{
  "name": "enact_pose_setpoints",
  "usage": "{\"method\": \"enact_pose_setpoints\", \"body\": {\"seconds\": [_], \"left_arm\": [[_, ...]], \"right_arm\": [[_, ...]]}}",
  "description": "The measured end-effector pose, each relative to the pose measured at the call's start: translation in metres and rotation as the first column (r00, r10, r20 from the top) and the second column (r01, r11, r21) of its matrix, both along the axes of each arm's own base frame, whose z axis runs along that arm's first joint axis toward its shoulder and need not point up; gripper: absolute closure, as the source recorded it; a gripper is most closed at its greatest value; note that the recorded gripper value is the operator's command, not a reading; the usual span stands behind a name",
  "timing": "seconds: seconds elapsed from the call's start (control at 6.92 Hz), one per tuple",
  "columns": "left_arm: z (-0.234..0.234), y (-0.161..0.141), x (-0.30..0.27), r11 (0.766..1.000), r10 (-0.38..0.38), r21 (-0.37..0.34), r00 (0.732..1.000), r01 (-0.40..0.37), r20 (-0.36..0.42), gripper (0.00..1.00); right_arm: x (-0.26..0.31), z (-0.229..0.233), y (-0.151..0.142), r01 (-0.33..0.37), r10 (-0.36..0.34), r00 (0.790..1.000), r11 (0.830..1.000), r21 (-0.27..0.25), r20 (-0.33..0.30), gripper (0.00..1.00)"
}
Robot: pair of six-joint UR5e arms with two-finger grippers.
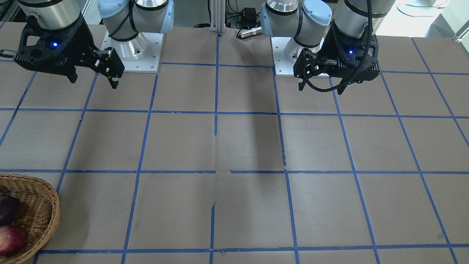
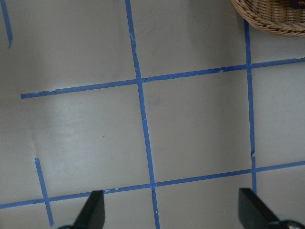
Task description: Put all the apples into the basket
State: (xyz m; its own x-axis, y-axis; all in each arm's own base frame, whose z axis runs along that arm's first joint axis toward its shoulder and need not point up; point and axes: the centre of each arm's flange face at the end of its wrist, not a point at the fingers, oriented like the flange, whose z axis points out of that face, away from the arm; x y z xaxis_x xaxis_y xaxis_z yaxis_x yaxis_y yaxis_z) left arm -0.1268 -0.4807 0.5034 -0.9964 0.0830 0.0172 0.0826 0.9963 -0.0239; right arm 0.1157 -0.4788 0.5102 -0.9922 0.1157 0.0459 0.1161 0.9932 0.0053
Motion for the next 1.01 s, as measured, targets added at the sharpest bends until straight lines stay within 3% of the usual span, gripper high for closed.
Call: {"method": "enact_pose_setpoints", "body": {"seconds": [0.72, 1.01], "left_arm": [[0.0, 0.0, 0.0, 1.0, 0.001, 0.0, 1.0, -0.001, -0.001, 0.0], [0.001, 0.0, 0.0, 1.0, 0.001, -0.001, 1.0, -0.001, -0.001, 0.0]], "right_arm": [[0.004, 0.005, 0.009, -0.007, 0.007, 1.0, 1.0, 0.009, 0.009, 0.0], [0.012, 0.003, 0.008, -0.009, 0.009, 0.998, 1.0, 0.009, 0.064, 0.0]]}}
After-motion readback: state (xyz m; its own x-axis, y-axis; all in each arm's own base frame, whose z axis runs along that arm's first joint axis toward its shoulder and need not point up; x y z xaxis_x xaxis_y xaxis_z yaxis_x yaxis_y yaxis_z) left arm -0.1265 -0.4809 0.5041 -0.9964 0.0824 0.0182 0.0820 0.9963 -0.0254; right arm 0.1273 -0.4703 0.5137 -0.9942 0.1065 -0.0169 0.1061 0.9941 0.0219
